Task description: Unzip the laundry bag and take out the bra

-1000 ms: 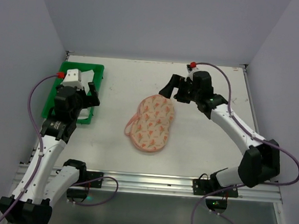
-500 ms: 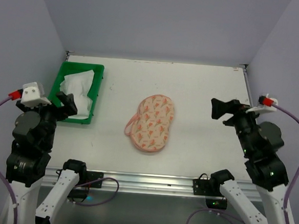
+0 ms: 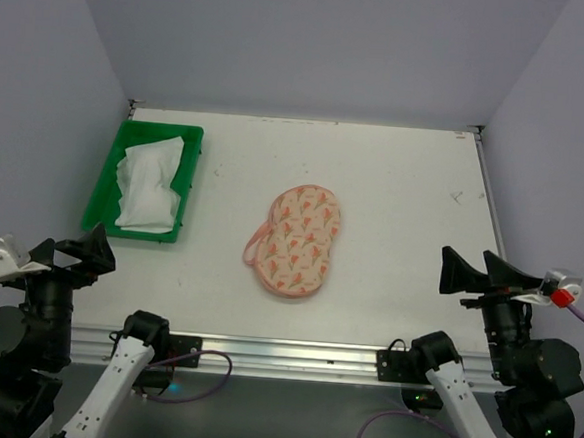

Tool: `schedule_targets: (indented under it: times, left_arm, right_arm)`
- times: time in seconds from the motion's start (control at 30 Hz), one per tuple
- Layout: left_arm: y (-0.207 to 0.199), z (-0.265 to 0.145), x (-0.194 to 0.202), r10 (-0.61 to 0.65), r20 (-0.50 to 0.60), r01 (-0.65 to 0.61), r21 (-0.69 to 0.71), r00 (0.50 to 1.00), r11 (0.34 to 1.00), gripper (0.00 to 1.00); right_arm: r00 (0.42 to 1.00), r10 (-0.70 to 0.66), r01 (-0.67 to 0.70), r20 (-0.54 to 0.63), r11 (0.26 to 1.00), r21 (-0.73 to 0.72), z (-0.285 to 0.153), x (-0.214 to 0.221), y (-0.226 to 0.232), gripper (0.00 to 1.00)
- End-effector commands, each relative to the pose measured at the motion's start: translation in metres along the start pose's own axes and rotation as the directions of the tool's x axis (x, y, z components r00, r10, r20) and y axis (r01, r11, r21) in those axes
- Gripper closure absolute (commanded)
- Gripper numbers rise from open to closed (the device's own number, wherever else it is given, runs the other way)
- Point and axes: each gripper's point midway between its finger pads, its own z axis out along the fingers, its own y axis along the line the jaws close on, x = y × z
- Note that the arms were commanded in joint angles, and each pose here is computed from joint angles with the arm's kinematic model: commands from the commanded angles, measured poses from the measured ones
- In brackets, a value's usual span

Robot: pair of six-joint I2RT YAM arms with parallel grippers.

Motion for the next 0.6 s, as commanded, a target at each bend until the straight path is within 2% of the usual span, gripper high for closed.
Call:
schedule_targets:
  times: [0.0,0.57]
  left_arm:
    - [0.006,-0.003,0.010,-0.004,-0.037,0.004,-0.012,0.999,1.000,0.00]
    - [-0.006,0.010,0.035,0.008,-0.107,-0.006,0.020,0.994,1.000,0.00]
  right_arm:
    - [1.000,-0.010,0.010,-0.011,1.000,0.003,-0.007,0.011,-0.006,0.01]
    - [1.000,0.005,-0.005,-0.025,1.000,-0.028,-0.002,0.023,-0.002,0.01]
